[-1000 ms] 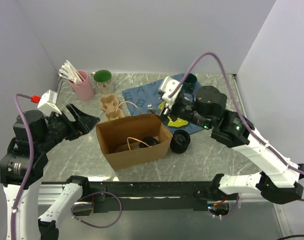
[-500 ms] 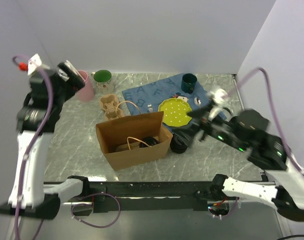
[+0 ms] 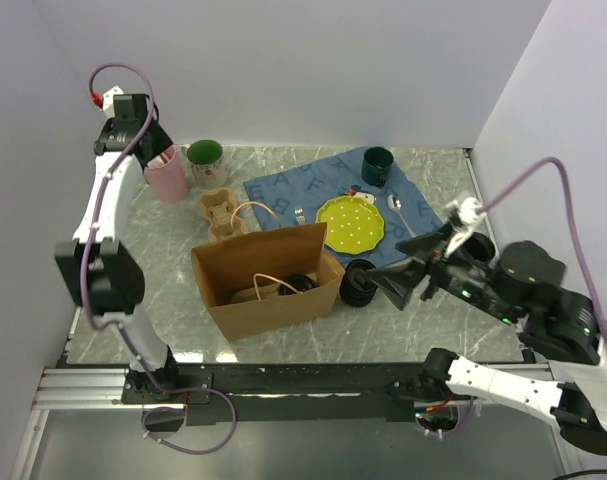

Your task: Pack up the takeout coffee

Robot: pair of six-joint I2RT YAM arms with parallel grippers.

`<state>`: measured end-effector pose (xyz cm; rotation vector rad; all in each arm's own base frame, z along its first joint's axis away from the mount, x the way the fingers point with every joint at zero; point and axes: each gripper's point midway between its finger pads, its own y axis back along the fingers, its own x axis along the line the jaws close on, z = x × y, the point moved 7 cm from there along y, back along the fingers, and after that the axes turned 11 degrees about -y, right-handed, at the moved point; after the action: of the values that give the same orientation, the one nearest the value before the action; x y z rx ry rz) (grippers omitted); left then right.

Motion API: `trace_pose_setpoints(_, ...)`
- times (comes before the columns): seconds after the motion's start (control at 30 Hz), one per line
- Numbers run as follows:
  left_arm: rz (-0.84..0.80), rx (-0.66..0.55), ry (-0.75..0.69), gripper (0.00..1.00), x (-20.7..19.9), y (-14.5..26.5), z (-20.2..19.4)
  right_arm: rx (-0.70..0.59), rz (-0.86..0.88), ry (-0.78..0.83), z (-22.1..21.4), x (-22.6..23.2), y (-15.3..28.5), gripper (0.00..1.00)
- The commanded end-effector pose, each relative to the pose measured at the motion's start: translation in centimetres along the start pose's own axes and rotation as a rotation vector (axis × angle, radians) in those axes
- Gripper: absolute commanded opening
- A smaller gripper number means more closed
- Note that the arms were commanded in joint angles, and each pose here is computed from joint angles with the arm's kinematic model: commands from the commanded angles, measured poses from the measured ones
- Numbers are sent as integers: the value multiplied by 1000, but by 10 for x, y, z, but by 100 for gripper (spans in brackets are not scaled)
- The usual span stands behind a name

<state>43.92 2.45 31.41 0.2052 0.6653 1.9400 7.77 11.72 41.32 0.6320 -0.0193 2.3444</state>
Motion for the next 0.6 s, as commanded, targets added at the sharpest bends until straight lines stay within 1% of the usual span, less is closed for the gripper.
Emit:
trace_pose_setpoints(0.0, 0, -89, 33, 59, 15, -18, 46, -8, -43, -23, 5, 0, -12, 100)
trace_pose_setpoints(0.03, 13, -122, 45, 59, 22, -18, 59, -16, -40, -23, 6, 1, -15, 100)
trace_pose_setpoints(0.07, 11, -134, 55, 57, 25, -24, 64, -13, -44, -21, 6, 1, -19, 100)
trace_pose_setpoints(0.1, 24, -154, 74, 56, 36, -27, 72, -3, -53, -17, 4, 0, -24, 100)
trace_pose_setpoints(0.17, 16, -168, 132, 52, 47, -33, 78, 5, -67, -6, 4, -1, -33, 100)
trace_pose_setpoints(0.2, 27, -165, 165, 51, 61, -39, 79, 11, -70, -2, 3, -1, -36, 100)
trace_pose_setpoints(0.27, -38, -194, 204, 48, 63, -43, 84, 11, -78, 14, 5, 0, -43, 100)
trace_pose_setpoints(0.33, -55, -197, 204, 47, 66, -51, 81, 11, -80, 37, 7, 0, -46, 100)
trace_pose_setpoints(0.43, -39, -169, 214, 42, 71, -61, 77, 8, -98, 67, 12, -1, -53, 100)
trace_pose_setpoints(0.5, -6, -145, 215, 41, 76, -70, 67, 3, -114, 80, 15, -1, -56, 100)
trace_pose_setpoints(0.57, -24, -153, 222, 41, 77, -74, 65, 3, -121, 91, 16, -2, -58, 100)
